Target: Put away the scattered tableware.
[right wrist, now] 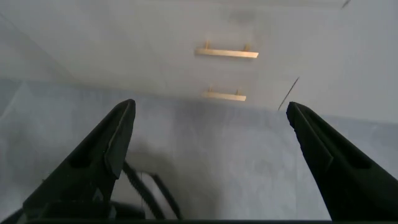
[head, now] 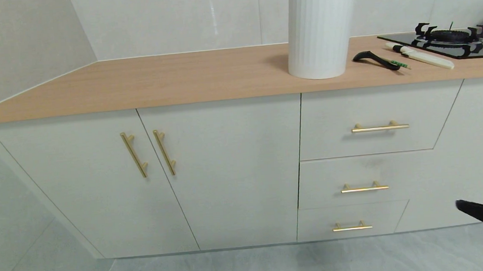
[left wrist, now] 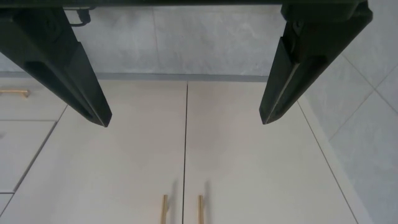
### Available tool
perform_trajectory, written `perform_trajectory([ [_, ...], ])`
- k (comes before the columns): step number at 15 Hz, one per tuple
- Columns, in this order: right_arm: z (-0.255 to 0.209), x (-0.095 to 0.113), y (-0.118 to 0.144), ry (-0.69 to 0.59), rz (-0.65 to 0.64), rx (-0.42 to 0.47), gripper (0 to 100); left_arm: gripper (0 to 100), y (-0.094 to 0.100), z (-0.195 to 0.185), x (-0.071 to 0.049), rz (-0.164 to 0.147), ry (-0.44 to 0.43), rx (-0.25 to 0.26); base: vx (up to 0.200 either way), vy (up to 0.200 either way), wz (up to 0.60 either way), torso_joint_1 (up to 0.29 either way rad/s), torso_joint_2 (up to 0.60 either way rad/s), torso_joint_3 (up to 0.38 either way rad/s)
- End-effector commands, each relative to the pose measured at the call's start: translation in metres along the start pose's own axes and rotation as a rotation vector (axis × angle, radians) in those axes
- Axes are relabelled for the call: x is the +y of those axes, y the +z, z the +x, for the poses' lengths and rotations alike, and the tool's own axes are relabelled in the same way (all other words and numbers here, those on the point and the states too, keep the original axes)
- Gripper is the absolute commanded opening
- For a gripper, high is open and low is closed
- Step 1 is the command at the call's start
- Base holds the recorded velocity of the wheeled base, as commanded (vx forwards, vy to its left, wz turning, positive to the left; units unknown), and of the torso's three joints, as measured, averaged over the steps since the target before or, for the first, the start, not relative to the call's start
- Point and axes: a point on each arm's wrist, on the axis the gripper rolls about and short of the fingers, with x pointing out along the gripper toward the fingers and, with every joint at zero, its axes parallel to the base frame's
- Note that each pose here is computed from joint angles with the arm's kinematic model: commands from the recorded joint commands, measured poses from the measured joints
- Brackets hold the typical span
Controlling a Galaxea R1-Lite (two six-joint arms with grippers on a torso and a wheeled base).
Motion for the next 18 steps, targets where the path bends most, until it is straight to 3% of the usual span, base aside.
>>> perform_trajectory([
  [1, 0.084, -0.008, 0.005, 0.01, 0.018, 0.194, 100, 100, 0.0, 0.0, 0.0, -0.001, 0.001, 0.002, 0.0, 0.0, 0.0, 0.0, 0.0, 0.0],
  [8, 0.204, -0.024, 0.026, -0.015, 0.012, 0.212, 100, 100, 0.0, 0.0, 0.0, -0.001, 0.001, 0.002, 0.0, 0.0, 0.0, 0.0, 0.0, 0.0],
  [10, 0.236, -0.028, 0.011, -0.049, 0.008, 0.234, 100, 100, 0.0, 0.0, 0.0, -0.001, 0.001, 0.002, 0.0, 0.0, 0.0, 0.0, 0.0, 0.0],
  [12, 0.26, -0.032, -0.004, -0.08, -0.006, 0.196, 100, 100, 0.0, 0.0, 0.0, -0.001, 0.001, 0.002, 0.0, 0.0, 0.0, 0.0, 0.0, 0.0],
  [18, 0.29, -0.042, -0.026, -0.149, -0.009, 0.122, 100, 100, 0.0, 0.0, 0.0, -0.001, 0.001, 0.002, 0.0, 0.0, 0.0, 0.0, 0.0, 0.0],
])
